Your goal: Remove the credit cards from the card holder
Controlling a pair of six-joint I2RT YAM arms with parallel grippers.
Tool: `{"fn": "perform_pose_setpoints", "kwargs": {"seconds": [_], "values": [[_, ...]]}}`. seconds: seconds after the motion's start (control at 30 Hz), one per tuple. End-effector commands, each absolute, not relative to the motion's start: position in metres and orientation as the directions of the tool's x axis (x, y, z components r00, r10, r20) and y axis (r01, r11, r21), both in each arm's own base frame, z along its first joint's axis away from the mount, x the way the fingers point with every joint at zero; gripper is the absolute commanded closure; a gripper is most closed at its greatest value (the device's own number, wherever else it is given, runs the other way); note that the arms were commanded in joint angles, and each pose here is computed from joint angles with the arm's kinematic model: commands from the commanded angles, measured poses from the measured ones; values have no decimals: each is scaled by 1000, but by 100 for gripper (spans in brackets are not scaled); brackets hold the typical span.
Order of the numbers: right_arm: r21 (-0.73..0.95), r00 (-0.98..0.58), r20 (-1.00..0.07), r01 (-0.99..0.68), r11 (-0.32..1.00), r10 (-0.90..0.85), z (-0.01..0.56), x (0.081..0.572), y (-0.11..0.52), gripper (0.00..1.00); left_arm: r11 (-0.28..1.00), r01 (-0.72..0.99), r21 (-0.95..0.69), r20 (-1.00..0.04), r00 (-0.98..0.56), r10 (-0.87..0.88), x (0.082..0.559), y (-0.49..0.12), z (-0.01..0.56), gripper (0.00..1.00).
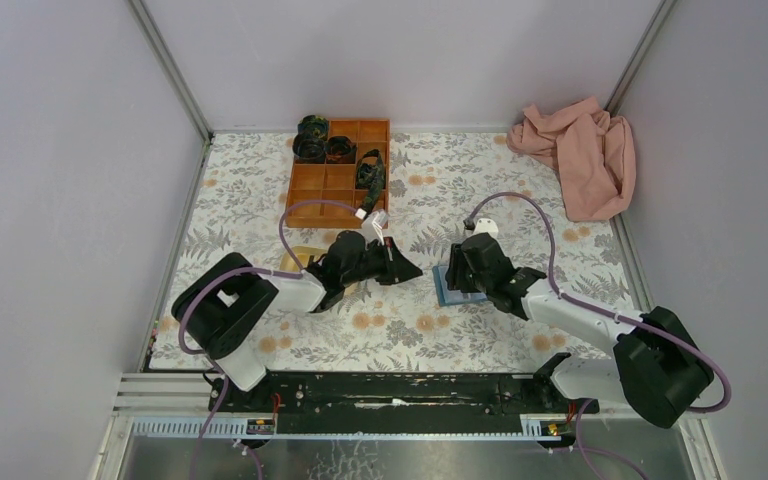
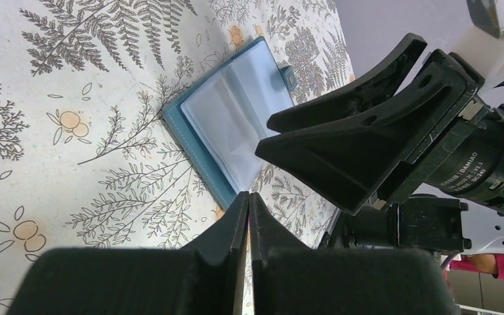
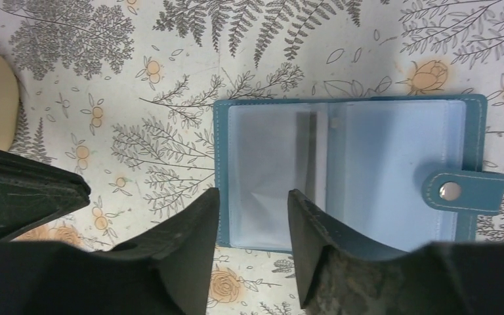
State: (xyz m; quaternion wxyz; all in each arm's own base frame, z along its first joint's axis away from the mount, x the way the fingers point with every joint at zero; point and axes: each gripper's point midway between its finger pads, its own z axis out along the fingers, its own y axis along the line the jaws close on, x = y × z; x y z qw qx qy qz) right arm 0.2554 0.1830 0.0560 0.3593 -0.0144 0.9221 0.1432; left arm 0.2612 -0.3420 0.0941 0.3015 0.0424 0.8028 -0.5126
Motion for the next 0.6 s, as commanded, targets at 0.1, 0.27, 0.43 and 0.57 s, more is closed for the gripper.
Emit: {"fn": "perform_pose_setpoints", "kwargs": {"seconds": [0.1, 0.27, 0.43, 0.57], "values": [[143, -734, -680, -134, 981, -1, 57, 263, 168, 41, 431, 408, -805, -540, -805, -246, 263, -346, 99, 92], [50, -754, -653, -134, 990, -69, 46, 264, 159, 32, 421, 405, -811, -530, -813, -239, 262, -349, 98, 92], [59, -761, -642, -165, 985, -89, 43, 263, 165, 24, 419, 402, -814, -524, -819, -233, 261, -350, 95, 92], [47, -766, -630, -197, 979, -124, 38, 261, 173, 22, 416, 396, -818, -516, -825, -230, 261, -351, 94, 92]]}}
